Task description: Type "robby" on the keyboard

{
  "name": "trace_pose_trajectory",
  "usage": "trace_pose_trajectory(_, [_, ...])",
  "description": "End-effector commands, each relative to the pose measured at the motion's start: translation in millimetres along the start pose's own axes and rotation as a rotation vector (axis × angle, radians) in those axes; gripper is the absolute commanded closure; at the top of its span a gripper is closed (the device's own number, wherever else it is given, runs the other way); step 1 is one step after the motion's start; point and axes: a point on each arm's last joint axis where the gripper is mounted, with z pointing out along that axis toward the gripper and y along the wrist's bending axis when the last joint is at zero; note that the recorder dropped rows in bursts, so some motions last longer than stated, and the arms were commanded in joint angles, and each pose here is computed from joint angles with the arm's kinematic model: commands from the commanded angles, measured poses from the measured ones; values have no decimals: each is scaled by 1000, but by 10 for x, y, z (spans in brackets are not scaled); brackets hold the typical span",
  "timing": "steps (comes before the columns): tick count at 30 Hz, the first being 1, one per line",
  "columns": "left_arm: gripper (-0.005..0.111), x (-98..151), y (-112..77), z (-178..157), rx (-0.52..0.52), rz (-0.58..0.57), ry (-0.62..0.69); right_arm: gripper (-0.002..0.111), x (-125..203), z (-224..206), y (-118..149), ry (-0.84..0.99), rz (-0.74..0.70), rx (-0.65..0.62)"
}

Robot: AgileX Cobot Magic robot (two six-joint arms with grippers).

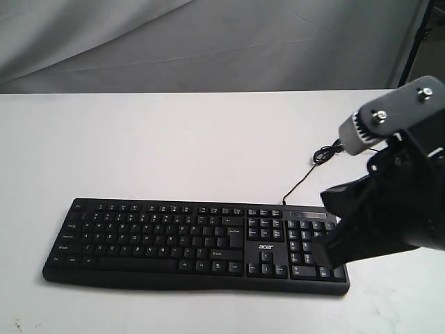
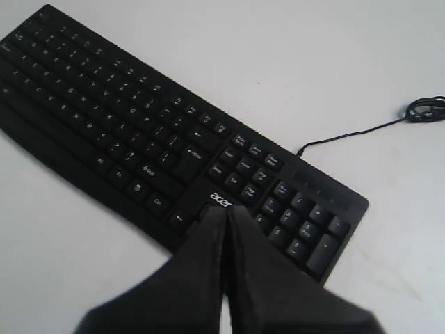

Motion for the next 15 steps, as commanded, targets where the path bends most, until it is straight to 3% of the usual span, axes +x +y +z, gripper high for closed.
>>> trace_pose_trajectory(1, [107, 6, -3, 1, 5, 3, -7, 108, -17, -135, -71, -65, -15, 32])
trace_pose_trajectory(9, [107, 6, -3, 1, 5, 3, -7, 108, 28, -224, -156, -93, -46, 78])
trace_pose_trajectory(12, [107, 6, -3, 1, 5, 3, -7, 108, 135, -343, -316, -129, 20, 125])
trace_pose_trajectory(15, [107, 6, -3, 1, 5, 3, -7, 108, 290, -555, -475, -277, 97, 157])
